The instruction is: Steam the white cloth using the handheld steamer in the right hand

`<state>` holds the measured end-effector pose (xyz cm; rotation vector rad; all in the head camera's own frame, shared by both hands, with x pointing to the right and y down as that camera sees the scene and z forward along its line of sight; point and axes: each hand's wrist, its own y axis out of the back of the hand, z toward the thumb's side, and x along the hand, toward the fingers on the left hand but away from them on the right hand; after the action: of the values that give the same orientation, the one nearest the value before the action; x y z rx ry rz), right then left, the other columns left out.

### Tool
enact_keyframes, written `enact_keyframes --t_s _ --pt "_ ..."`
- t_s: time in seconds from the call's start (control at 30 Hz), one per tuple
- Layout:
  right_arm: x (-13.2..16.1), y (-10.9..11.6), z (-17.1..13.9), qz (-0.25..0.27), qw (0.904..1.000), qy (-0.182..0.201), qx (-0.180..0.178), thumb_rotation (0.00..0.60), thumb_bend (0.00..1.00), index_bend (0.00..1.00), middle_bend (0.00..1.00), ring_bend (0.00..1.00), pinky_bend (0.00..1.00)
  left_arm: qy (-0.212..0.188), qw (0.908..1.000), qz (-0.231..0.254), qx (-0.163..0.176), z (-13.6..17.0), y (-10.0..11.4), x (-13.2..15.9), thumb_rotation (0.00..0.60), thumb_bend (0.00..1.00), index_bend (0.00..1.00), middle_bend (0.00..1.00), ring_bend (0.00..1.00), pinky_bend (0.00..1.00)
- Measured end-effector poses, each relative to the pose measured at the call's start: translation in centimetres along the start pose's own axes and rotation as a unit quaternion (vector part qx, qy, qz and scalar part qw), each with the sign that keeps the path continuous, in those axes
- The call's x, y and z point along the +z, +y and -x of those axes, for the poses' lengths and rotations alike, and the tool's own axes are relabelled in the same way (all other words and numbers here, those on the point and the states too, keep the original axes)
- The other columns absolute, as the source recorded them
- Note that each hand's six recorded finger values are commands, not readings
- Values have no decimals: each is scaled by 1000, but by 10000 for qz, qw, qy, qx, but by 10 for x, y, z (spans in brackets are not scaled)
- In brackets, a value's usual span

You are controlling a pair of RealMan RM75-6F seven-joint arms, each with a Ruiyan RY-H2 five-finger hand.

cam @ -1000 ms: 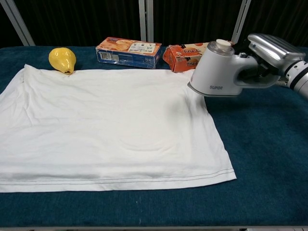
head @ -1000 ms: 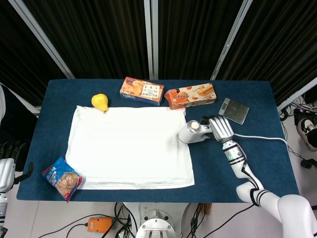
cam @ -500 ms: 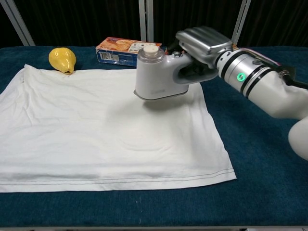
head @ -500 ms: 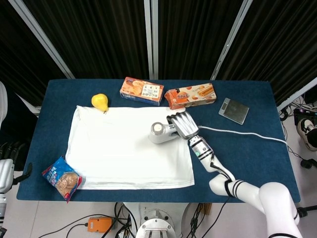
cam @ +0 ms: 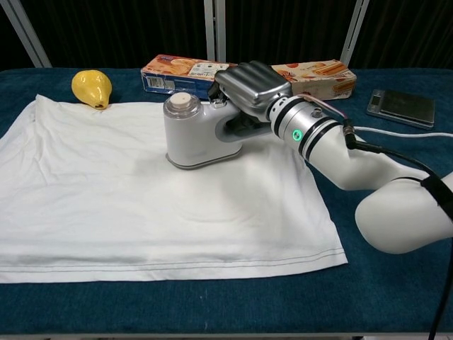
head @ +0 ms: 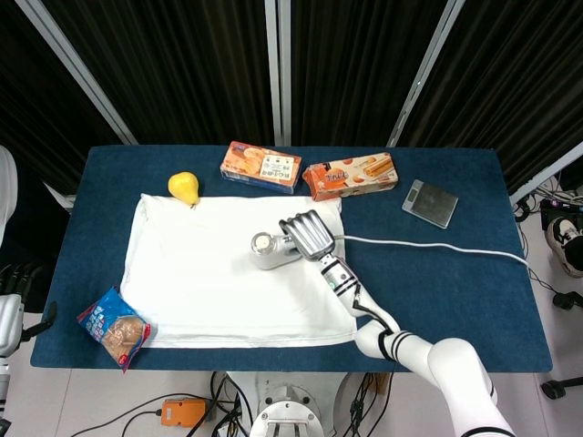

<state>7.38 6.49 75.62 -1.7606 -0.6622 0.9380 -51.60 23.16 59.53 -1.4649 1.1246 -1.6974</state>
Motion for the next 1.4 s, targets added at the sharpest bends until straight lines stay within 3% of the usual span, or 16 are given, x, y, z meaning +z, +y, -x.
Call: enact_keyframes --t_s 0.37,0.93,1.17,1.4 --pt "17 -5 -17 325 9986 407 25 600 878 835 739 715 828 -73 10000 11 -26 -5 -3 6 445 350 140 99 0 0" --pt "46 6 -66 72 9896 1426 168 600 879 835 739 715 828 -107 9999 1 -35 -8 -5 10 445 350 140 99 0 0" --pt "28 20 -51 -113 9936 1126 -49 600 882 835 739 715 828 -111 9999 17 -30 -7 -6 10 443 350 140 99 0 0" --pt "14 10 -30 -410 9958 810 62 600 884 835 739 715 828 -96 9999 28 -38 -7 -7 9 442 350 140 99 0 0"
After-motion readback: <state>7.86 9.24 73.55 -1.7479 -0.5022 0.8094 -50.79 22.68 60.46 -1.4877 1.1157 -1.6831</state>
